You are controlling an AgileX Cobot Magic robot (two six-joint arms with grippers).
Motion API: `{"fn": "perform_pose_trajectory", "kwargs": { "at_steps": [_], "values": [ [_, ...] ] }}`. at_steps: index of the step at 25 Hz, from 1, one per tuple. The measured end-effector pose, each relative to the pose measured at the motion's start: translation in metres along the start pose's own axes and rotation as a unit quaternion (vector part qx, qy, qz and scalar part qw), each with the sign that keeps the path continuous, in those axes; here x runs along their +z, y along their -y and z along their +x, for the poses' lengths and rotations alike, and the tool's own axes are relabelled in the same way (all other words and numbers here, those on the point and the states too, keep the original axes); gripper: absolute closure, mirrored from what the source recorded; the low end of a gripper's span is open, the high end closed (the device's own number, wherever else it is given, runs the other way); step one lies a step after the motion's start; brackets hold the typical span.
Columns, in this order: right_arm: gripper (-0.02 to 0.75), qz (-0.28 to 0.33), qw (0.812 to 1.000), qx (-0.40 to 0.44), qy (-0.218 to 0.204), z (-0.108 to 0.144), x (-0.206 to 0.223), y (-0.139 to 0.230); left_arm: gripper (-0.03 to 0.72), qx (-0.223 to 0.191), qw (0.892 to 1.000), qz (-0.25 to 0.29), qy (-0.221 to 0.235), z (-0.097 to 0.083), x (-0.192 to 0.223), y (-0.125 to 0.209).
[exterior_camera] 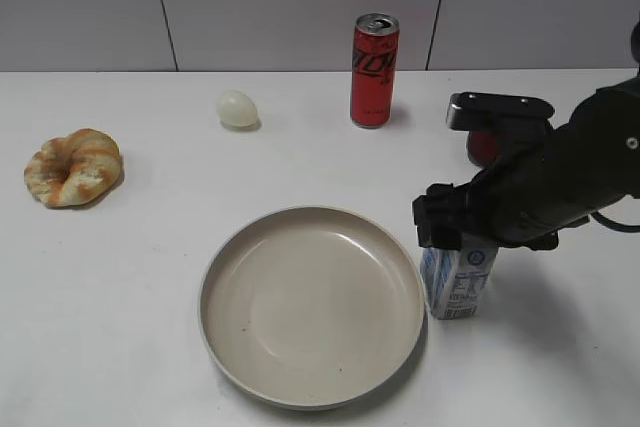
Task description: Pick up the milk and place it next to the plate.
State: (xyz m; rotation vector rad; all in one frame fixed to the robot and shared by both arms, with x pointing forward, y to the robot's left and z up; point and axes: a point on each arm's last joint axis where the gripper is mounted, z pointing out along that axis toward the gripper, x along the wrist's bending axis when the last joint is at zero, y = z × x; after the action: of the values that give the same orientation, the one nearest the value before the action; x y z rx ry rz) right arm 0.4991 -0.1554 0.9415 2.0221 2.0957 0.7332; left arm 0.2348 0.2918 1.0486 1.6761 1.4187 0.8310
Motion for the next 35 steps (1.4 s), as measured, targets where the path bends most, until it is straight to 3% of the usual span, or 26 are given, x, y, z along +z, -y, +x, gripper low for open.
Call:
{"fn": "perform_pose_trajectory", "kwargs": {
  "at_steps": [8, 13, 20, 28, 35],
  "values": [
    [0.121, -0.062, 0.994, -0.081, -0.030, 0.018, -0.081, -0.031, 0.456, 0.000, 1.000, 0.000, 0.000, 0.000, 0.000, 0.000],
    [0.121, -0.052, 0.986, -0.159, -0.025, 0.015, -0.140, -0.022, 0.456, 0.000, 1.000, 0.000, 0.000, 0.000, 0.000, 0.000],
    [0.134, -0.016, 0.978, -0.208, -0.014, -0.006, -0.205, 0.022, 0.456, 0.000, 1.000, 0.000, 0.000, 0.000, 0.000, 0.000],
    [0.144, -0.091, 0.964, -0.246, -0.033, -0.047, -0.235, 0.107, 0.456, 0.000, 1.000, 0.000, 0.000, 0.000, 0.000, 0.000],
    [0.144, -0.159, 0.950, -0.266, -0.047, -0.075, -0.229, 0.161, 0.457, 0.000, 1.000, 0.000, 0.000, 0.000, 0.000, 0.000]
  ]
}}
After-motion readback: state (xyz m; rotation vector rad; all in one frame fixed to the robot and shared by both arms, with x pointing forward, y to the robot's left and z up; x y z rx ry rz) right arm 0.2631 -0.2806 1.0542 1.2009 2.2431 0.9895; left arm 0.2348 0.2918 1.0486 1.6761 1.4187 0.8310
